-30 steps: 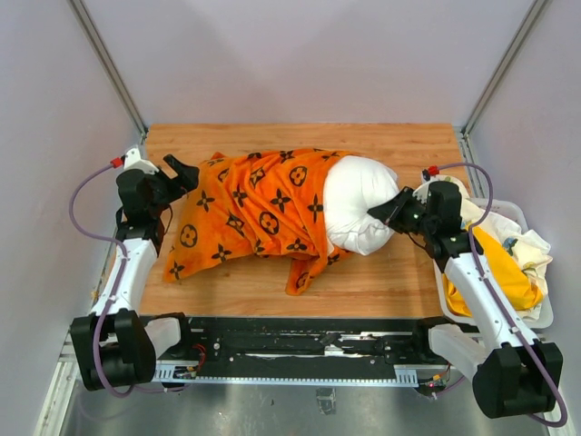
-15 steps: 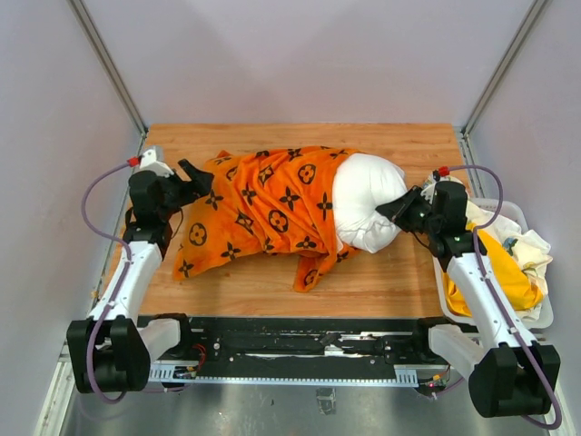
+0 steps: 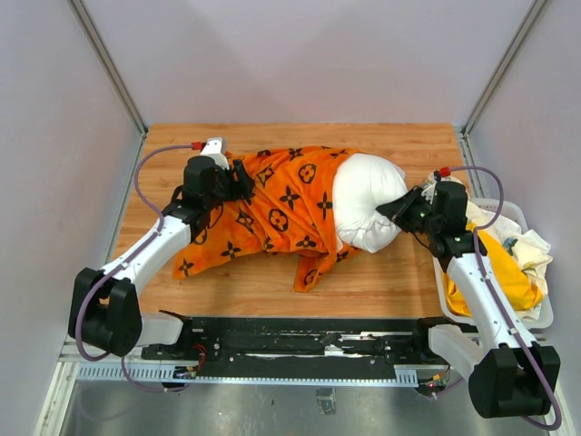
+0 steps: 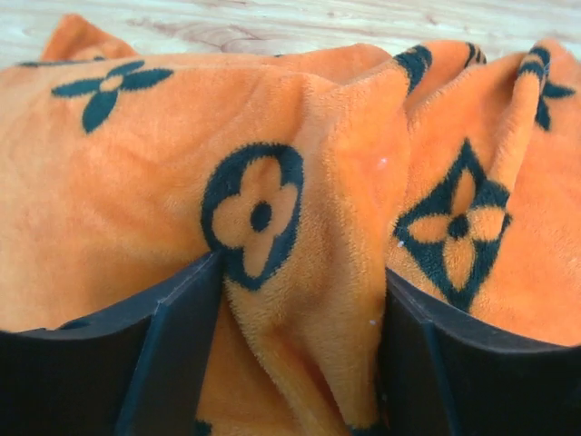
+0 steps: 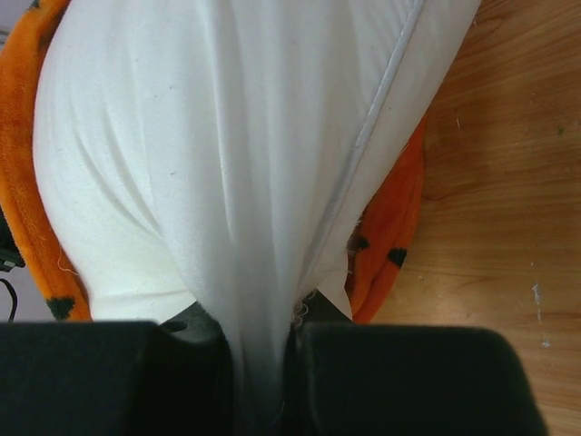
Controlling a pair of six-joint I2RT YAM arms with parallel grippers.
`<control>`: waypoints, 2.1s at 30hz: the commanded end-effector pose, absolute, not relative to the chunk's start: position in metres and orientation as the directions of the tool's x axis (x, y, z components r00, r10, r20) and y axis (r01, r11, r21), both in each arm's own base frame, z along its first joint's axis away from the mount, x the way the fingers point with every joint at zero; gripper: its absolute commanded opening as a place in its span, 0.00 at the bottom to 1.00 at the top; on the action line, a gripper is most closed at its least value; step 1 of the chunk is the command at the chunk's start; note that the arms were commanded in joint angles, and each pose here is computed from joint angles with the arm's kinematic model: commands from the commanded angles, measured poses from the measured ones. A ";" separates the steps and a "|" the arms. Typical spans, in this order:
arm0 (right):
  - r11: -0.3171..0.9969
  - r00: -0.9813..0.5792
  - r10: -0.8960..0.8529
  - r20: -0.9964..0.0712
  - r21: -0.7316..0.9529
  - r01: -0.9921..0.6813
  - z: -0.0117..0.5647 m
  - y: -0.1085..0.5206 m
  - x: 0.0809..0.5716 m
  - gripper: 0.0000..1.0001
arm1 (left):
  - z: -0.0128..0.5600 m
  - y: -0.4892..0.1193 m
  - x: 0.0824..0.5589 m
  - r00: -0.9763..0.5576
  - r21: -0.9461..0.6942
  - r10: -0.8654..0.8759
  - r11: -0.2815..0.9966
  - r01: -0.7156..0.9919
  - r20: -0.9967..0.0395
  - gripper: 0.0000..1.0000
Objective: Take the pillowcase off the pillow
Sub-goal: Remove the pillow from the pillowcase.
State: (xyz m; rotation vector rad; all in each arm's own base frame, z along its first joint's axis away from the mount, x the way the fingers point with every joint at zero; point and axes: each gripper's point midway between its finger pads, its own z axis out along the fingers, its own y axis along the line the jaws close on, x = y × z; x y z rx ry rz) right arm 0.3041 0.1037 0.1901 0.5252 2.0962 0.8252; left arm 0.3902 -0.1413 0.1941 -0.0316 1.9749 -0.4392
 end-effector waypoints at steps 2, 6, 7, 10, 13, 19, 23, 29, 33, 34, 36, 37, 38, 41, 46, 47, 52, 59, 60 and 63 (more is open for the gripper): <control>0.714 -0.452 0.640 -0.621 0.699 0.051 0.228 0.085 0.324 0.01 | 0.191 -0.141 0.396 -0.432 -0.280 -0.180 0.943 0.179 -0.884 0.44; 0.713 -0.462 0.636 -0.618 0.700 0.045 0.226 0.087 0.326 0.01 | 0.178 -0.142 0.401 -0.459 -0.270 -0.160 0.945 0.185 -0.874 0.08; 0.715 -0.463 0.634 -0.619 0.698 0.045 0.226 0.087 0.326 0.01 | 0.176 -0.140 0.403 -0.465 -0.270 -0.158 0.945 0.185 -0.871 0.01; 0.721 -0.455 0.632 -0.627 0.691 0.049 0.227 0.085 0.328 0.01 | 0.175 -0.125 0.412 -0.462 -0.300 -0.192 0.938 0.172 -0.866 0.00; 0.724 -0.422 0.642 -0.640 0.687 0.061 0.234 0.077 0.334 0.01 | 0.178 -0.098 0.424 -0.440 -0.325 -0.243 0.938 0.121 -0.864 0.00; 0.651 -0.309 0.742 -0.596 0.751 0.115 0.259 0.041 0.345 0.01 | 0.202 -0.052 0.455 -0.394 -0.311 -0.277 0.950 0.025 -0.876 0.00; 0.605 -0.228 0.792 -0.566 0.776 0.177 0.260 0.018 0.340 0.01 | 0.219 -0.026 0.467 -0.354 -0.303 -0.295 0.952 -0.034 -0.888 0.00; 0.632 -0.192 0.774 -0.603 0.752 0.186 0.273 0.011 0.334 0.01 | 0.244 0.007 0.465 -0.278 -0.301 -0.321 0.947 -0.113 -0.905 0.00; 0.635 -0.177 0.772 -0.610 0.747 0.197 0.268 0.008 0.329 0.01 | 0.259 0.013 0.451 -0.236 -0.311 -0.331 0.943 -0.120 -0.913 0.41; 0.634 -0.175 0.773 -0.609 0.747 0.199 0.267 0.007 0.329 0.01 | 0.262 0.012 0.447 -0.233 -0.312 -0.331 0.943 -0.116 -0.914 0.66; 0.635 -0.175 0.772 -0.610 0.746 0.201 0.267 0.007 0.329 0.01 | 0.267 0.011 0.438 -0.235 -0.312 -0.330 0.944 -0.112 -0.914 0.92; 0.635 -0.179 0.773 -0.609 0.745 0.206 0.266 0.007 0.329 0.01 | 0.269 0.011 0.433 -0.234 -0.313 -0.331 0.943 -0.112 -0.914 0.98; 0.636 -0.178 0.772 -0.610 0.743 0.207 0.266 0.006 0.330 0.01 | 0.274 0.009 0.429 -0.230 -0.315 -0.331 0.943 -0.105 -0.915 0.99; 0.634 -0.177 0.773 -0.609 0.737 0.235 0.264 0.003 0.329 0.01 | 0.288 -0.001 0.416 -0.230 -0.334 -0.338 0.941 -0.056 -0.913 0.99; 0.608 -0.144 0.790 -0.595 0.732 0.307 0.256 -0.007 0.327 0.01 | 0.285 -0.054 0.394 -0.289 -0.294 -0.261 0.952 0.079 -0.921 0.99; 0.605 -0.142 0.792 -0.594 0.733 0.309 0.256 -0.007 0.327 0.01 | 0.279 -0.065 0.391 -0.306 -0.274 -0.236 0.957 0.090 -0.923 0.99; 0.598 -0.177 0.800 -0.573 0.743 0.299 0.252 0.000 0.330 0.01 | 0.246 -0.128 0.379 -0.371 -0.245 -0.166 0.953 0.178 -0.914 0.99; 0.600 -0.201 0.800 -0.566 0.748 0.282 0.252 0.007 0.328 0.01 | 0.158 -0.165 0.376 -0.533 -0.216 -0.067 0.951 0.222 -0.843 0.61; 0.602 -0.198 0.798 -0.569 0.748 0.280 0.253 0.007 0.328 0.01 | 0.150 -0.163 0.377 -0.541 -0.211 -0.065 0.954 0.213 -0.839 0.55; 0.613 -0.198 0.790 -0.580 0.743 0.270 0.256 0.007 0.327 0.01 | 0.134 -0.155 0.384 -0.558 -0.162 -0.038 0.971 0.174 -0.829 0.36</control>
